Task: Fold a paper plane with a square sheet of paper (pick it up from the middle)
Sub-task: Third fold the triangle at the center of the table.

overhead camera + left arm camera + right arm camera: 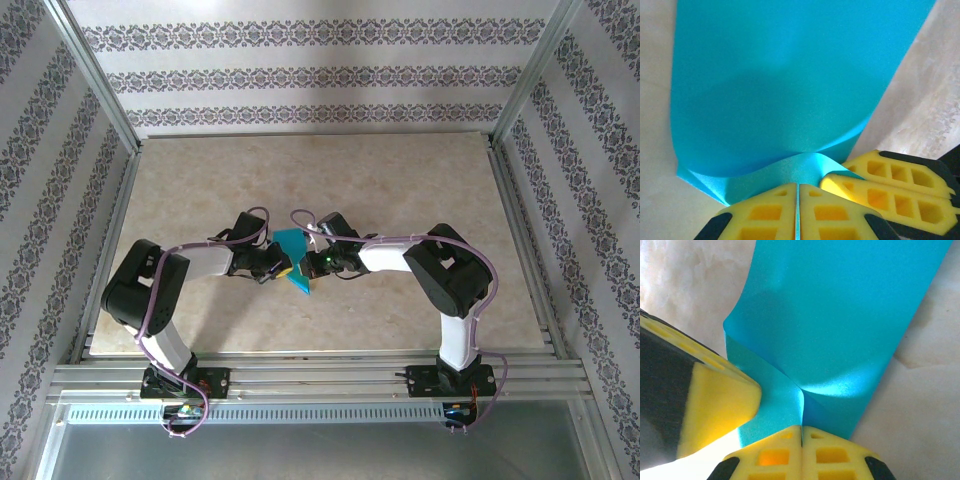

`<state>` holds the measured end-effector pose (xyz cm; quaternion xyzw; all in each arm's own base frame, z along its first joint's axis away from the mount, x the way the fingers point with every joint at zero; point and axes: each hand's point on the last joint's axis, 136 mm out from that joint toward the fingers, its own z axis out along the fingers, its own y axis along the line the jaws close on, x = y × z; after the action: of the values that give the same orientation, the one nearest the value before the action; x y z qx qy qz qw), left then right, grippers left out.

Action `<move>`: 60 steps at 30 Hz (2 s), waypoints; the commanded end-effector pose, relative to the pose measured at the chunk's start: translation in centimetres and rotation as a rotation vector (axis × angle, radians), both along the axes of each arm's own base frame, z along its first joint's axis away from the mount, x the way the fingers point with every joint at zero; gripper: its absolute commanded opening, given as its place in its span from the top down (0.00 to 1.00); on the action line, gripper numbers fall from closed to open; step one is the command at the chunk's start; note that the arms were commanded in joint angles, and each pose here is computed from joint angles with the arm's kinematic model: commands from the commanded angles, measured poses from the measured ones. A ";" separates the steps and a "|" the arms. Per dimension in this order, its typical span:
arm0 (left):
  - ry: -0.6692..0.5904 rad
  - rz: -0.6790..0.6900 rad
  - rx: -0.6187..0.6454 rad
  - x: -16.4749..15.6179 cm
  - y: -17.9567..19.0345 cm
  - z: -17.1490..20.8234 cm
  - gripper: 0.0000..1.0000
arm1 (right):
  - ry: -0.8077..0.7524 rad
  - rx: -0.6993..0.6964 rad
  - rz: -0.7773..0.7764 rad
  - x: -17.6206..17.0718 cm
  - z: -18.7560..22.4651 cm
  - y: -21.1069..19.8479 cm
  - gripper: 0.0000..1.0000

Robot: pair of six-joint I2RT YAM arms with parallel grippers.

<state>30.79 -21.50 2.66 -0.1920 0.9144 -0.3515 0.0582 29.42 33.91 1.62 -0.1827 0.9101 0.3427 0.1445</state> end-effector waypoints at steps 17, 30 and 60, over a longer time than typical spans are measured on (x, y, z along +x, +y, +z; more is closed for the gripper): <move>-0.049 -0.028 0.001 -0.9 0.5 0.7 0.90 | 0.093 -0.173 -0.072 -0.6 -4.1 -3.1 0.96; -0.022 -0.027 0.013 -0.5 0.3 -0.8 0.90 | 0.102 -0.179 -0.076 -0.6 -4.3 -3.2 0.96; 0.123 -0.020 0.149 -2.4 2.3 -3.4 0.91 | -0.020 0.012 -0.182 1.4 5.4 -4.0 0.72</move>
<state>30.09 -20.95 1.71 -0.1803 0.9259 -0.3289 0.0453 32.02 29.69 6.71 -0.0887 0.9199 0.3276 0.1963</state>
